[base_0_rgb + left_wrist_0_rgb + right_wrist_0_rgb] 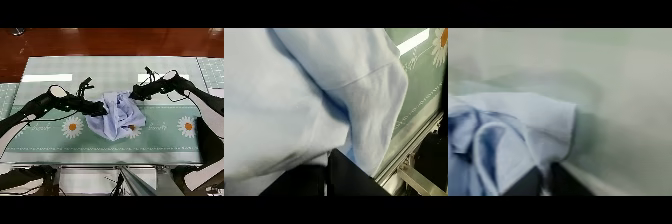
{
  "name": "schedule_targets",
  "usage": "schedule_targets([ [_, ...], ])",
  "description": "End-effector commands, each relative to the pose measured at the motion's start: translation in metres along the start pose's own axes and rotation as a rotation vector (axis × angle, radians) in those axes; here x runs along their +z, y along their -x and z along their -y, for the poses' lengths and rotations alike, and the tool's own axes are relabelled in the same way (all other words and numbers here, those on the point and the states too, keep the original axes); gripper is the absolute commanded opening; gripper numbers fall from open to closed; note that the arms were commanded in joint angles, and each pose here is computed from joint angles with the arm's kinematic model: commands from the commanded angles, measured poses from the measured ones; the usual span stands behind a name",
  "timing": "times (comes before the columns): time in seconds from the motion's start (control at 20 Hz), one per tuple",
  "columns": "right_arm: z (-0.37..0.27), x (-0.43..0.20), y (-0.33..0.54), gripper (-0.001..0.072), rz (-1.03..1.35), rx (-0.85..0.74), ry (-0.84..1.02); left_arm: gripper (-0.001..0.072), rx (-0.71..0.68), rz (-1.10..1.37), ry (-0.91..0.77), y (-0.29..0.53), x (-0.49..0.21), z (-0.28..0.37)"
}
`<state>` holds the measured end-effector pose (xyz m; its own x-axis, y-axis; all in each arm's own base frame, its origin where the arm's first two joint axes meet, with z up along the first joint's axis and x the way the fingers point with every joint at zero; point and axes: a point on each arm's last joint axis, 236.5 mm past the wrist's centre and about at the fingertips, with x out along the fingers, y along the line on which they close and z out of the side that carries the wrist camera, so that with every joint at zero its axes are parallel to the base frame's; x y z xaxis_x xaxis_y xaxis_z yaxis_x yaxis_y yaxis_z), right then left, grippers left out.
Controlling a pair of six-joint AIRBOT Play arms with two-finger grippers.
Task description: Fold the shirts.
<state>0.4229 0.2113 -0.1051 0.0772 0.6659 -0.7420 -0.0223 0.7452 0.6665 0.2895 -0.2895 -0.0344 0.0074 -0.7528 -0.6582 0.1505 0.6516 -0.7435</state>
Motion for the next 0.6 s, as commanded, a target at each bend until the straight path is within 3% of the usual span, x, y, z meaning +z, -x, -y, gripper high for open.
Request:
schedule_targets([
  [0.0,-0.003,0.000,-0.001,0.0017,-0.007,0.014,0.058,0.0022,-0.001,-0.001,0.001,0.000,0.000,0.000],
  [0.25,-0.023,0.024,0.058,0.0017,-0.022,-0.006,0.135,0.0021,-0.031,0.110,-0.090,0.043,0.034,0.021],
  [0.55,-0.156,0.090,0.249,0.0016,0.406,-0.026,0.399,0.0021,-0.073,0.602,-0.368,0.230,0.138,0.138],
])
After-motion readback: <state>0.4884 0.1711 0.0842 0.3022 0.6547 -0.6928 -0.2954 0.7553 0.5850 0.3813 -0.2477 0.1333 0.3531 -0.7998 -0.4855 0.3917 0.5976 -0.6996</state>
